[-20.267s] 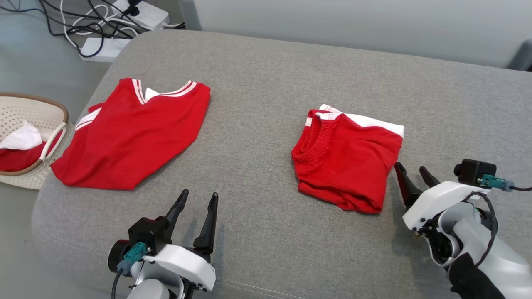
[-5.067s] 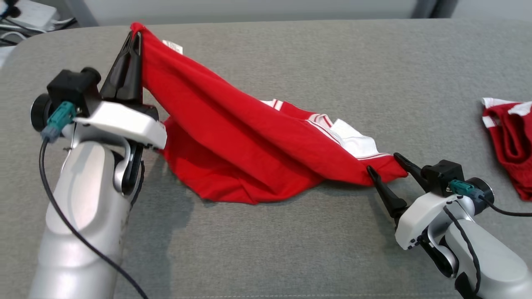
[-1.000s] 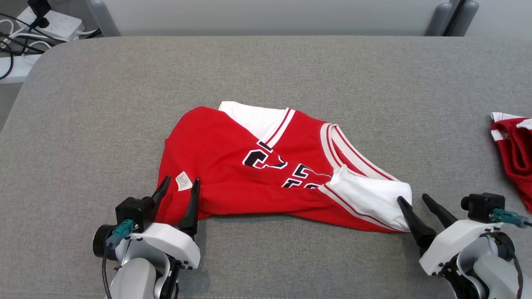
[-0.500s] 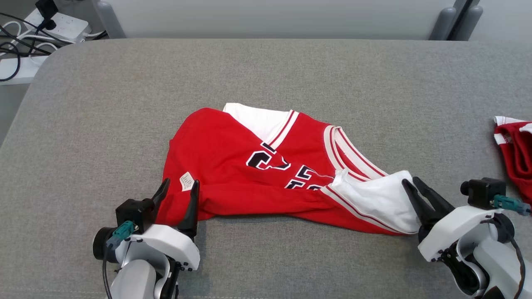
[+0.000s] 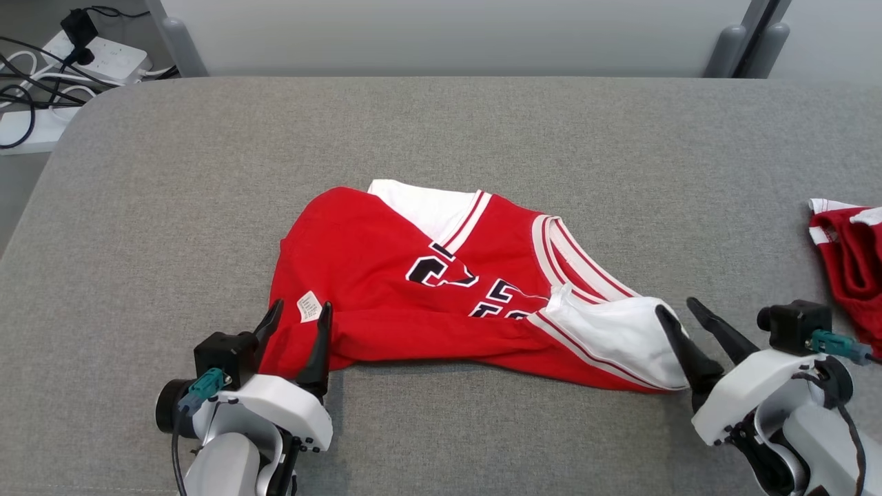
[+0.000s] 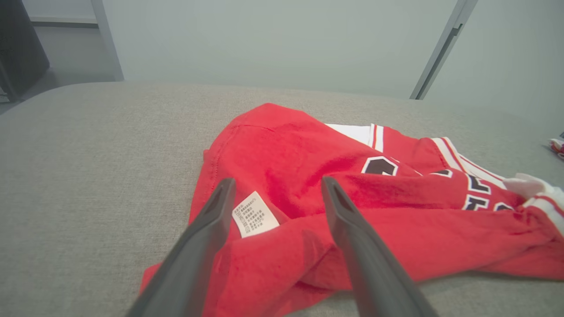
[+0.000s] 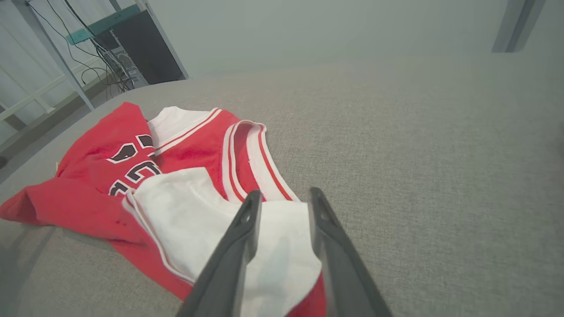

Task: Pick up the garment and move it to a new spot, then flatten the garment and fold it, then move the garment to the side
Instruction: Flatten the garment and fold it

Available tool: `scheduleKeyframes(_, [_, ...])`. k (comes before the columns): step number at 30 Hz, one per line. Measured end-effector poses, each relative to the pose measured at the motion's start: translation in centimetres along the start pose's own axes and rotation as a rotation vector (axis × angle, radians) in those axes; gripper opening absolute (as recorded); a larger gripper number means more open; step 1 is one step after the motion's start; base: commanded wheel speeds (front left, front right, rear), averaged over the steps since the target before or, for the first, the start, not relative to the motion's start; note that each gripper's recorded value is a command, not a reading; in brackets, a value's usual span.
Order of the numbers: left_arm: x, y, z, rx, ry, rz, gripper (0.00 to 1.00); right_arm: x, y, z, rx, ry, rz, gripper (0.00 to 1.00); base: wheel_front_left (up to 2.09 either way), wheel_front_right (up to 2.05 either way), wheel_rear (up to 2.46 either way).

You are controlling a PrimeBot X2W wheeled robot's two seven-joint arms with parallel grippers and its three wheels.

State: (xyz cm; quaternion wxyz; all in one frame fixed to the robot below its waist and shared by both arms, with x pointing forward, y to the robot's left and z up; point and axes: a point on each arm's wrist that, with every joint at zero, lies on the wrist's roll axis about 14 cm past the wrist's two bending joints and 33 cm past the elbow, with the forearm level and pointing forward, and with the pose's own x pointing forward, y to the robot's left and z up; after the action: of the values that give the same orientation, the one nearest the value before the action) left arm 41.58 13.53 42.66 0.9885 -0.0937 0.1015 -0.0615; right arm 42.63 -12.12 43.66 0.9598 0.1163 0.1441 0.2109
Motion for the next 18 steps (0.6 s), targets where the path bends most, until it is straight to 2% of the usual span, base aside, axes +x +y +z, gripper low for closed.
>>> scheduleKeyframes(6, [0.0, 0.0, -0.3, -0.006, 0.008, 0.001, 1.00, -0.8, -0.4, -4.0, 0.024, 0.119, -0.024, 1.00, 0.00, 0.00, 0.00])
scheduleKeyframes(10, [0.0, 0.3, -0.5, -0.007, 0.013, 0.008, 1.00, -0.6, 0.5, -5.0, 0.046, 0.147, -0.007, 1.00, 0.00, 0.00, 0.00])
scheduleKeyframes(11, [0.0, 0.3, -0.5, -0.007, 0.014, 0.009, 1.00, -0.6, 0.6, -5.2, 0.043, 0.153, -0.003, 0.88, 0.00, 0.00, 0.00])
scheduleKeyframes(14, [-0.1, 0.4, -0.5, -0.008, 0.014, 0.012, 1.00, -0.4, 0.7, -5.2, 0.037, 0.158, 0.003, 0.13, 0.00, 0.00, 0.00])
scheduleKeyframes(15, [-0.1, 0.4, -0.5, -0.008, 0.014, 0.013, 1.00, -0.3, 0.8, -5.2, 0.031, 0.160, 0.008, 0.00, 0.00, 0.00, 0.00])
scheduleKeyframes(18, [0.0, 0.5, -0.6, -0.009, 0.014, 0.013, 1.00, 0.0, 1.1, -4.5, 0.021, 0.144, 0.026, 0.00, 0.00, 0.00, 0.00])
